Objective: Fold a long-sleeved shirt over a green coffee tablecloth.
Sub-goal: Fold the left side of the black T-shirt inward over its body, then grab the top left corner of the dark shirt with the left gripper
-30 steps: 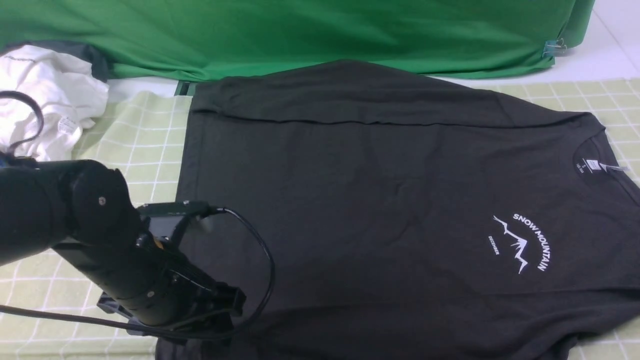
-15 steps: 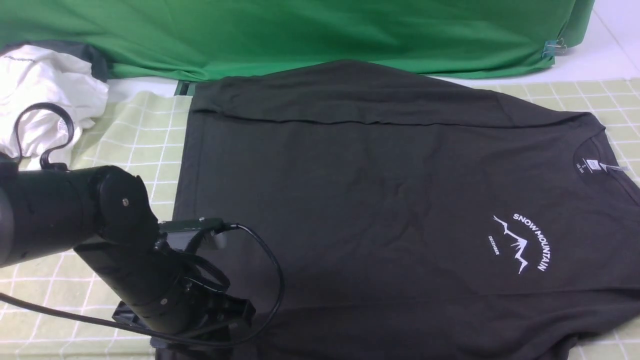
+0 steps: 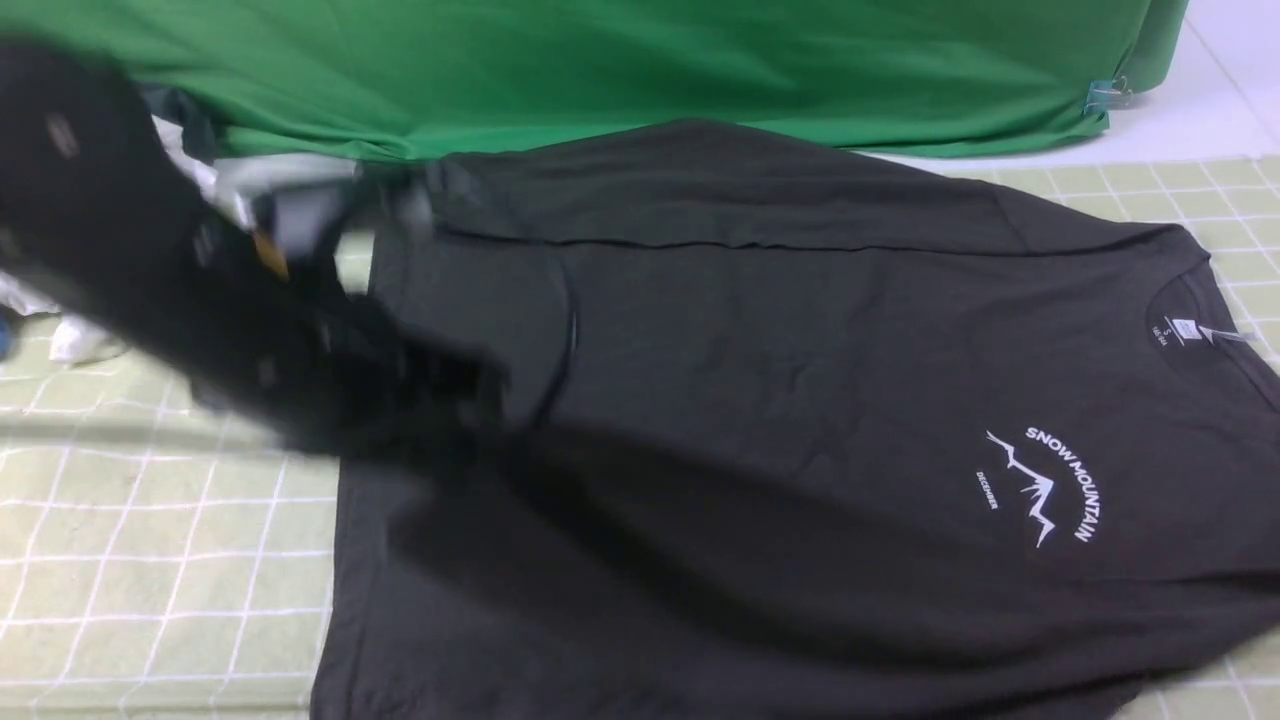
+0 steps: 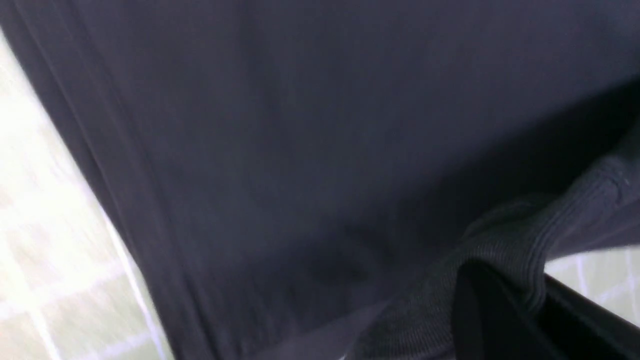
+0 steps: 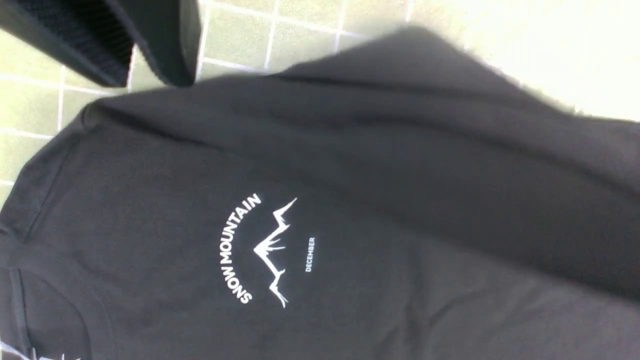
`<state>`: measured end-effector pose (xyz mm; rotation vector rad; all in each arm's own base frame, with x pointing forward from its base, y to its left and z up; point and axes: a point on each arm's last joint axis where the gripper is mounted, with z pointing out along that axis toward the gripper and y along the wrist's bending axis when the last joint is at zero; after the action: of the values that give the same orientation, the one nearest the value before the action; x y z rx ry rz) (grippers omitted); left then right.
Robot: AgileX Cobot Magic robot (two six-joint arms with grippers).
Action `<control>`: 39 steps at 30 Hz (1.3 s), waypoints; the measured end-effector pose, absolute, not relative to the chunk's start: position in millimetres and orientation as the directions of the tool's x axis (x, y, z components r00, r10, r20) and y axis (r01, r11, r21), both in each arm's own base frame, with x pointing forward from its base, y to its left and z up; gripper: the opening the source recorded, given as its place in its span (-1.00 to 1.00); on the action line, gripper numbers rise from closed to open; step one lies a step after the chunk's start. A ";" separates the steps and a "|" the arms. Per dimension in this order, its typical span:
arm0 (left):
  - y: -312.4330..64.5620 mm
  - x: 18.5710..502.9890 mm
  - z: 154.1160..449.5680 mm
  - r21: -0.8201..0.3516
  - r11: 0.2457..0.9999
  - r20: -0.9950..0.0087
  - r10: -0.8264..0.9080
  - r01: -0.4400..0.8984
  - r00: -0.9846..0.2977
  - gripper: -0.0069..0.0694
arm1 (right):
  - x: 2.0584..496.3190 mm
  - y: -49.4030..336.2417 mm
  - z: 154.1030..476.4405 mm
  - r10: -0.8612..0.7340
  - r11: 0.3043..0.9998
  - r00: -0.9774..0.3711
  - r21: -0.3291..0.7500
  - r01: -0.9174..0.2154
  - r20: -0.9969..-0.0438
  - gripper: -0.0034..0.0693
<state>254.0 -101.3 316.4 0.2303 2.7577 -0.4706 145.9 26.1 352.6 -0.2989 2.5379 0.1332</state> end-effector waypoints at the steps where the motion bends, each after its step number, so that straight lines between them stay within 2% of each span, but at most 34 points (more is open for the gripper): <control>1: -100.8 258.6 323.4 -0.275 0.940 -0.369 0.092 0.203 -0.925 -0.77 | 145.9 26.1 352.6 -0.184 0.970 -0.810 0.030 -0.241 -0.557 -0.55; 4: -98.4 277.2 332.3 -0.236 0.957 -0.394 0.066 0.170 -0.917 -0.77 | 145.9 26.1 352.6 -0.184 0.970 -0.810 0.030 -0.241 -0.557 -0.53; 8: -91.6 304.7 324.9 -0.232 0.966 -0.376 0.016 0.111 -0.927 -0.77 | 145.9 26.1 352.6 -0.184 0.970 -0.810 0.030 -0.241 -0.557 -0.51; 15: -54.1 366.2 280.3 -0.229 0.972 -0.335 -0.127 -0.050 -0.934 -0.77 | 145.9 26.1 352.6 -0.183 0.970 -0.810 0.031 -0.241 -0.557 -0.48; 16: -44.2 379.9 263.1 -0.240 0.966 -0.331 -0.171 -0.093 -0.928 -0.77 | 145.9 26.1 352.6 -0.182 0.970 -0.810 0.031 -0.240 -0.557 -0.48; 21: -38.8 399.4 224.6 -0.235 0.964 -0.299 -0.196 -0.128 -0.934 -0.74 | 145.9 26.1 352.6 -0.175 0.972 -0.812 0.036 -0.233 -0.557 -0.46; 24: -39.0 407.3 204.8 -0.229 0.965 -0.288 -0.191 -0.127 -0.938 -0.65 | 145.9 26.1 352.6 -0.171 0.972 -0.813 0.038 -0.231 -0.556 -0.45; 27: -38.9 412.4 193.9 -0.226 0.966 -0.293 -0.194 -0.129 -0.936 -0.47 | 145.9 26.1 352.6 -0.171 0.972 -0.813 0.038 -0.231 -0.556 -0.44; 30: -37.9 417.0 196.4 -0.225 0.965 -0.317 -0.204 -0.136 -0.926 -0.22 | 145.9 26.1 352.6 -0.170 0.973 -0.813 0.038 -0.230 -0.556 -0.43; 34: -26.9 432.2 220.2 -0.227 0.963 -0.394 -0.225 -0.143 -0.891 0.14 | 145.9 26.1 352.6 -0.168 0.973 -0.814 0.040 -0.228 -0.556 -0.42; 36: -19.4 441.2 234.1 -0.238 0.959 -0.440 -0.246 -0.152 -0.864 0.25 | 145.9 26.1 352.6 -0.167 0.973 -0.814 0.040 -0.227 -0.556 -0.42; 39: -9.1 457.1 251.4 -0.276 0.946 -0.497 -0.291 -0.168 -0.818 0.28 | 146.0 26.1 352.7 -0.149 0.976 -0.817 0.050 -0.212 -0.556 -0.42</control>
<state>457.1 -9.1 251.4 -0.3254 2.5436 -0.2967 146.0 26.1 352.7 -0.2539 2.5428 0.1466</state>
